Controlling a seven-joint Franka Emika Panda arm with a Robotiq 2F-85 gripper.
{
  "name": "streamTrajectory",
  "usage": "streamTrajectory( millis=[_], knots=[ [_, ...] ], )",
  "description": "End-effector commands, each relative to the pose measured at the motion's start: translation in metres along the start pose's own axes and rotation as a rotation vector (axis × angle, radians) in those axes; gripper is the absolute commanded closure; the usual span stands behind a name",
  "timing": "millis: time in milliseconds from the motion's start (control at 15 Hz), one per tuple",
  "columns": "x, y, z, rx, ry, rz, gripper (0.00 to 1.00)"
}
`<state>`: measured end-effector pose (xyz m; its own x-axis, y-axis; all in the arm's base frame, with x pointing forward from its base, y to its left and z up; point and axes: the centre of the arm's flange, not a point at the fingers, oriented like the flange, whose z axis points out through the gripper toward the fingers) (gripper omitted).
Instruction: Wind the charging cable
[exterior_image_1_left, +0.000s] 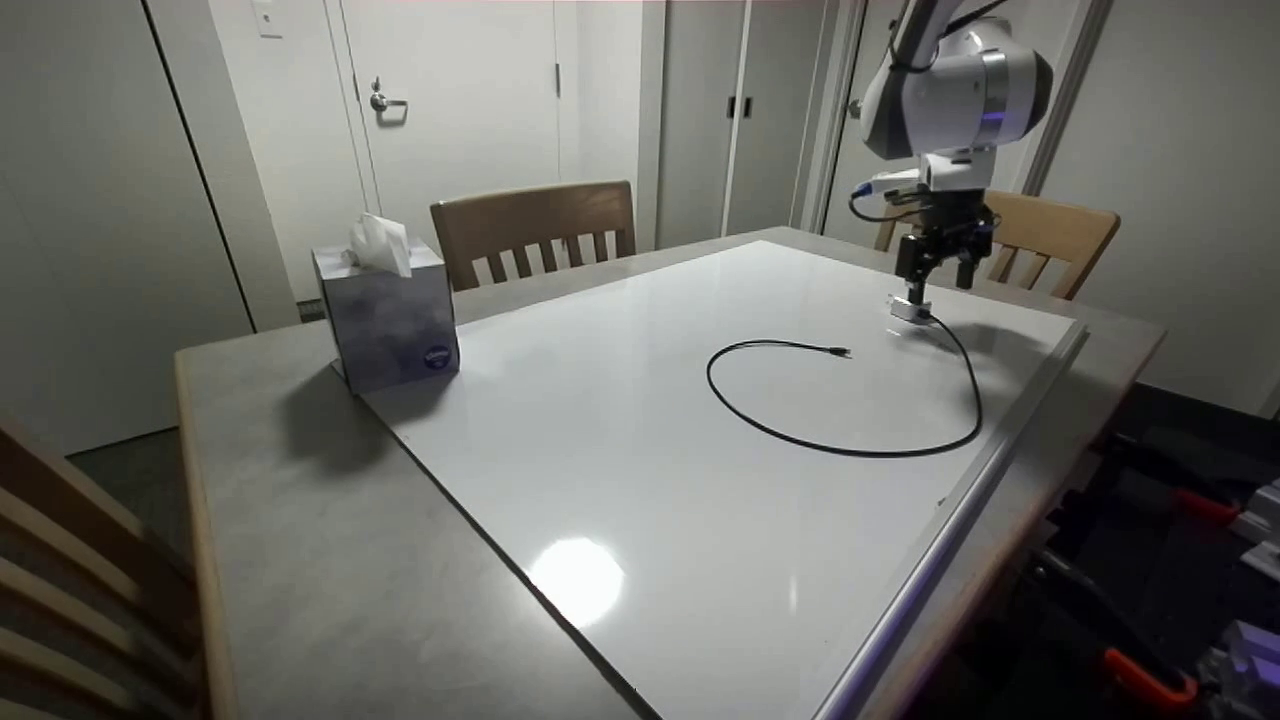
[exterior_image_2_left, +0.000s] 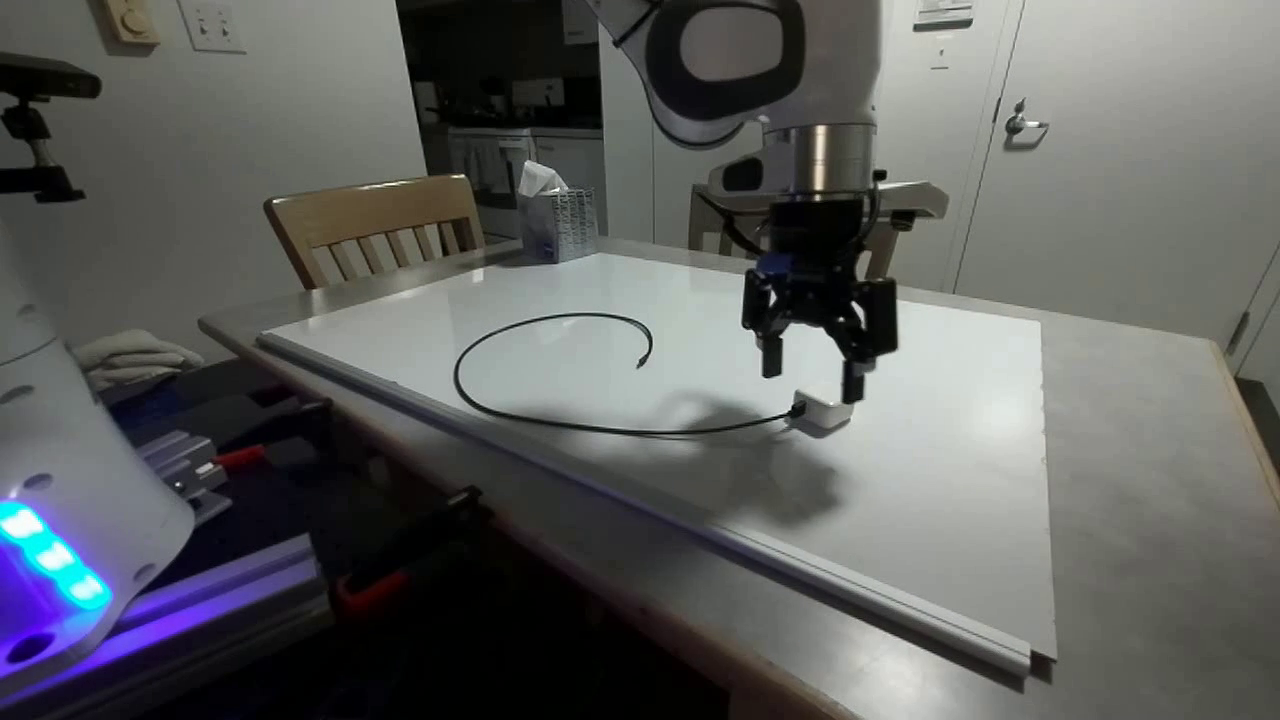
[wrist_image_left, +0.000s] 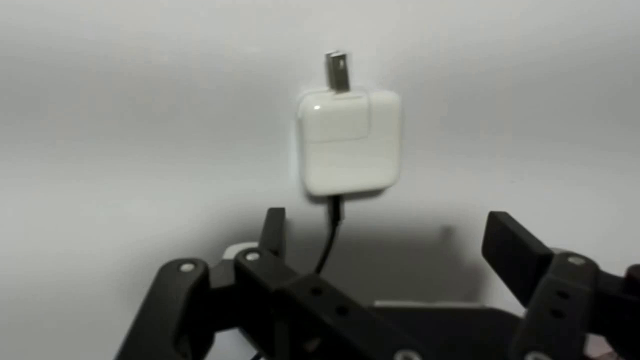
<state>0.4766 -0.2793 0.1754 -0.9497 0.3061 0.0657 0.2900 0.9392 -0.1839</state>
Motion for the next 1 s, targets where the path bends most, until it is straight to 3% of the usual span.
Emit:
streamTrajectory(
  millis=[0,67,200,467,933],
  knots=[
    [-0.023,-0.05,0.021,0.016,-0.017,0.005,0.0],
    [-0.005,-0.033,0.013,0.02,0.003,0.005,0.0],
    [-0.012,-0.053,0.015,0.013,-0.002,0.013,0.0],
    [-0.018,-0.057,0.021,-0.001,0.013,-0.004,0.0],
    [-0.023,-0.062,0.019,-0.123,0.013,-0.011,0.0]
  ],
)
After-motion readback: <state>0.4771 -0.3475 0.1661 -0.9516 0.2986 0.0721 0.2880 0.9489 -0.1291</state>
